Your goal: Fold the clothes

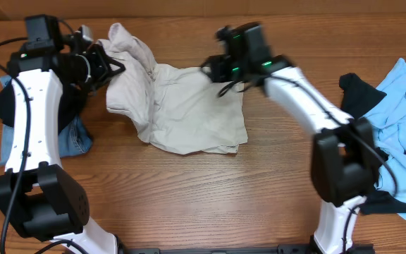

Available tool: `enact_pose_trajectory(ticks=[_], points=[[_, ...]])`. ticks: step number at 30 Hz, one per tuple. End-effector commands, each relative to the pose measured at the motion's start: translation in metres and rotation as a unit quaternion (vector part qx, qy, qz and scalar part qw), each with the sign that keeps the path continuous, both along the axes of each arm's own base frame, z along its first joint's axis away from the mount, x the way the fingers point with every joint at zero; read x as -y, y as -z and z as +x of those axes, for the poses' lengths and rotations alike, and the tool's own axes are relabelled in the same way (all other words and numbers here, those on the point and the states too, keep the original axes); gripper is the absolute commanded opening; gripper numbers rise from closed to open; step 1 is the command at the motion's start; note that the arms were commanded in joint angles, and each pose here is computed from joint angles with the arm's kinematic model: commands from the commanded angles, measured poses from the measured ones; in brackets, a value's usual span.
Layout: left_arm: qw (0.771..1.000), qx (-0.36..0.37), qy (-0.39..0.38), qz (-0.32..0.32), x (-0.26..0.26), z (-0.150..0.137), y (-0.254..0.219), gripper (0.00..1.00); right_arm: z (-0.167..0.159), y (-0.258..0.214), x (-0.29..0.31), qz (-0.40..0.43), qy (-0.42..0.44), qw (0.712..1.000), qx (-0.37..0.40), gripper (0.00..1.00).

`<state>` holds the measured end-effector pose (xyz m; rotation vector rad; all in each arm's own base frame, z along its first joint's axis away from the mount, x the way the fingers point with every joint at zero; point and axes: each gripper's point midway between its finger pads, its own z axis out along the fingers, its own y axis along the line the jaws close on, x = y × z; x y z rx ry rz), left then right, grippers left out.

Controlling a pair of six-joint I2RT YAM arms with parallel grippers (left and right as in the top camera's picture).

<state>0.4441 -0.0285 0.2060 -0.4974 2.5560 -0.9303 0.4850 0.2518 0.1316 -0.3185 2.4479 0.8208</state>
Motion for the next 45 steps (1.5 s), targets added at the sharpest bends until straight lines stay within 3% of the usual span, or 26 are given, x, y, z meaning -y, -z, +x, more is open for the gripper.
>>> enact_pose_trajectory(ticks=[1, 10, 18, 29, 45], points=[[0.998, 0.042, 0.047, 0.023, 0.03, -0.002, -0.024, 0.09, -0.005, 0.005, 0.036, -0.014, 0.031, 0.998, -0.046, 0.49], [0.993, 0.012, 0.054, 0.1, 0.077, -0.007, -0.004, 0.09, -0.026, 0.035, 0.119, -0.056, 0.108, 0.98, -0.16, 0.49], [0.989, 0.022, 0.094, 0.113, 0.123, -0.017, -0.003, 0.11, -0.044, 0.054, 0.184, -0.143, 0.171, 0.952, -0.209, 0.49], [0.993, 0.011, 0.084, 0.085, 0.141, -0.02, -0.006, 0.11, -0.089, 0.06, 0.157, -0.168, 0.095, 0.943, -0.27, 0.48], [0.993, 0.011, 0.083, 0.083, 0.139, -0.019, -0.007, 0.13, -0.127, 0.099, 0.108, -0.162, -0.029, 0.941, -0.295, 0.42]])
